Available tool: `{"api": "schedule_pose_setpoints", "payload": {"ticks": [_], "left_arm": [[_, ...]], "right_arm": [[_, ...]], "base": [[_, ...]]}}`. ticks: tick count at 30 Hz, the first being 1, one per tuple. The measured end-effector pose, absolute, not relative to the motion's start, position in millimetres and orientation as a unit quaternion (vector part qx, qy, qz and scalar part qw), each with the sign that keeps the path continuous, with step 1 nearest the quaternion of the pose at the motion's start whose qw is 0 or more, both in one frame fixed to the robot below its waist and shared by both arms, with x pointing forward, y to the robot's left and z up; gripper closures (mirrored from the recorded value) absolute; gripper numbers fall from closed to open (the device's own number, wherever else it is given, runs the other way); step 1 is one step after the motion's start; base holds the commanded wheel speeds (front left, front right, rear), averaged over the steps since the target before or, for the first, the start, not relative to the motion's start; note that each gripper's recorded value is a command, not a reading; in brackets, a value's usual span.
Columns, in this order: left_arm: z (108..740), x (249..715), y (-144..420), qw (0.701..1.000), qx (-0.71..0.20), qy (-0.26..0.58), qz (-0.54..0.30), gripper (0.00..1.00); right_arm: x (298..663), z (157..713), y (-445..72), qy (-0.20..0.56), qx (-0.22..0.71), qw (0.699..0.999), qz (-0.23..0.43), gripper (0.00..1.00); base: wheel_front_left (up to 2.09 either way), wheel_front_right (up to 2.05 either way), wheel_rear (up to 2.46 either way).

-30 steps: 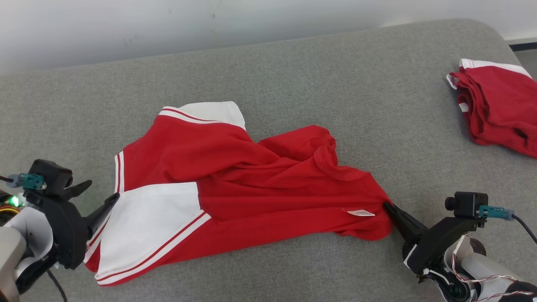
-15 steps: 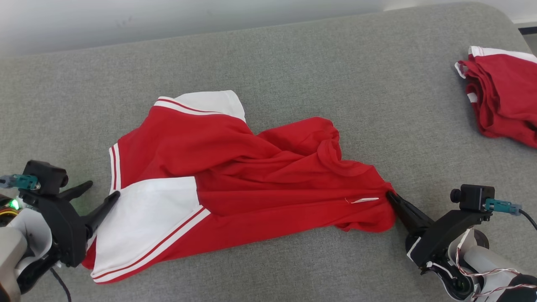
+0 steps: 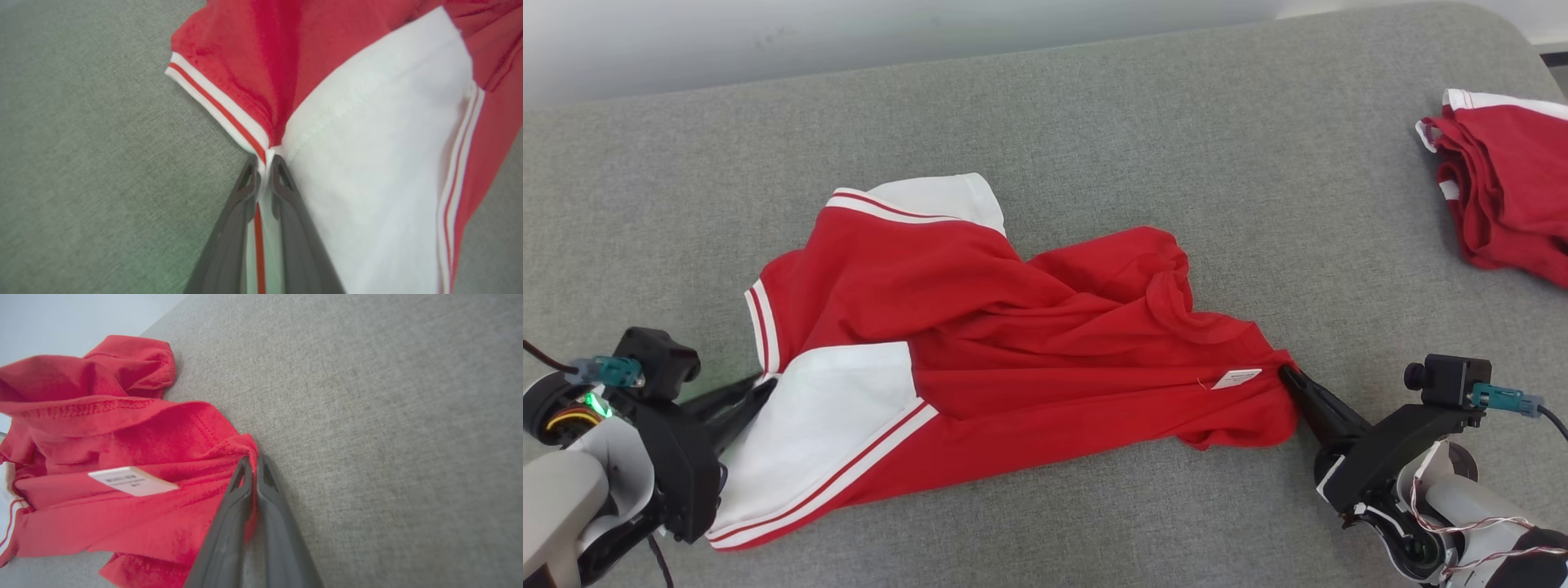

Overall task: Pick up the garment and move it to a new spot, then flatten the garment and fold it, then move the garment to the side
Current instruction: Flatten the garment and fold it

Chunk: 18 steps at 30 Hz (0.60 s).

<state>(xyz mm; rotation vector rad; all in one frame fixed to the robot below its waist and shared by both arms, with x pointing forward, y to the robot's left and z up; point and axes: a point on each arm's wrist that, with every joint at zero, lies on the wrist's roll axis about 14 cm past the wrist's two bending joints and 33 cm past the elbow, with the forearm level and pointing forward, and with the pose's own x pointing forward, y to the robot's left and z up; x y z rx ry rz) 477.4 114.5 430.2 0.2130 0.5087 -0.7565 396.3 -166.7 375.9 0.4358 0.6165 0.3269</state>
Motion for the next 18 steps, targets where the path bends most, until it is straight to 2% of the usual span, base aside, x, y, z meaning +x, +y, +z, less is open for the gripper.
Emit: {"api": "schedule_pose_setpoints", "payload": {"ticks": [1,9,18], "left_arm": [[430.1,476.0,114.2,0.891,0.106,0.244,-0.367,1.0],[434.9,472.3,112.8,0.888,0.131,0.22,-0.381,1.0],[497.5,493.7,124.8,0.924,0.09,0.119,-0.353,1.0]], "right_arm": [[396.3,375.8,-166.5,0.299,0.212,0.917,0.159,1.0],[395.7,378.2,-164.9,0.296,0.213,0.917,0.161,1.0],[393.9,389.1,-173.1,0.276,0.203,0.927,0.154,1.0]], "base": [[0.0,0.0,0.0],[0.0,0.0,0.0],[0.0,0.0,0.0]]}}
